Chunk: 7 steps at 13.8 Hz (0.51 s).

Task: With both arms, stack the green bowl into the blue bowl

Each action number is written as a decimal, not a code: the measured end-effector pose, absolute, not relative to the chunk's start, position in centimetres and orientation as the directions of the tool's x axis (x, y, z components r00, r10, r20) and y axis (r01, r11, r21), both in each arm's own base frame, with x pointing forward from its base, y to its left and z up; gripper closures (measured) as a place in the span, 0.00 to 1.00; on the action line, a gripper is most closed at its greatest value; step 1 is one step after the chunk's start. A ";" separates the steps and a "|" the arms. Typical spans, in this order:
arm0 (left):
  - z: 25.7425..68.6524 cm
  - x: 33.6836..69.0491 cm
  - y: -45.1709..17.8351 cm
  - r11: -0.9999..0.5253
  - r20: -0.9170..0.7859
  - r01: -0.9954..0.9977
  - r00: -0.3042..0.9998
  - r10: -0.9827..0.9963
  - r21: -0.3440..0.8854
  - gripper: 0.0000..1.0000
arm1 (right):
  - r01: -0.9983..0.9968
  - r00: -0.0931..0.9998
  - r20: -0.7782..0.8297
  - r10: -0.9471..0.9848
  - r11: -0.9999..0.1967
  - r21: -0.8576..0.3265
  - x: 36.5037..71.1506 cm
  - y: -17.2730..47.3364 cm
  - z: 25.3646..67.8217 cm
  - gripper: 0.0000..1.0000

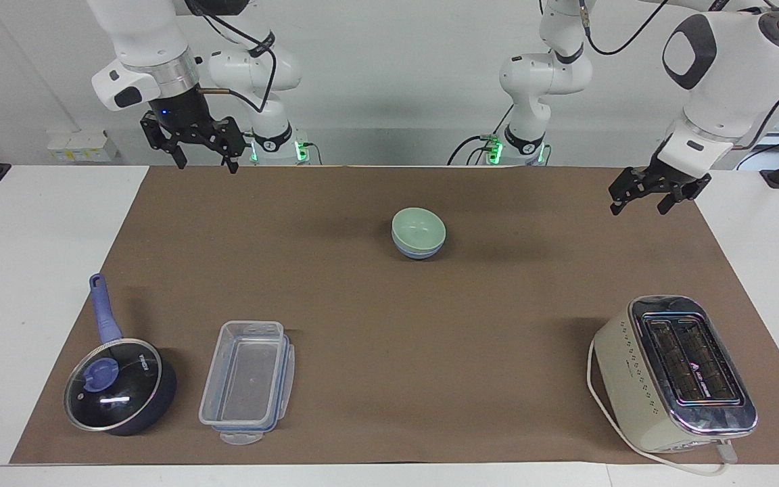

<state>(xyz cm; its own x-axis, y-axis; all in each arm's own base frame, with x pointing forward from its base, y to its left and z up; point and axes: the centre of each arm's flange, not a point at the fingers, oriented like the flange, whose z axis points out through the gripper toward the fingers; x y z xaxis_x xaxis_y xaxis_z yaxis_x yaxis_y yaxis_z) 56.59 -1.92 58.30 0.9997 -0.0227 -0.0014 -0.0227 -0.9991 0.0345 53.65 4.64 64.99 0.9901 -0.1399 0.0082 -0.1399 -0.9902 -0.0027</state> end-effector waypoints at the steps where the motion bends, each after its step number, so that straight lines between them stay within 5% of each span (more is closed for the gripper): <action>1: 58.3 56.6 -1.9 -0.999 -0.001 -0.023 1.000 -0.023 0.035 0.00 | -0.140 0.990 0.008 -0.140 -0.990 -0.002 53.7 4.6 65.0 0.00; 7: 58.3 56.6 -1.9 -0.999 -0.001 -0.023 1.000 -0.023 0.035 0.00 | -0.137 0.991 0.008 -0.137 -0.990 0.014 53.8 4.6 64.9 0.00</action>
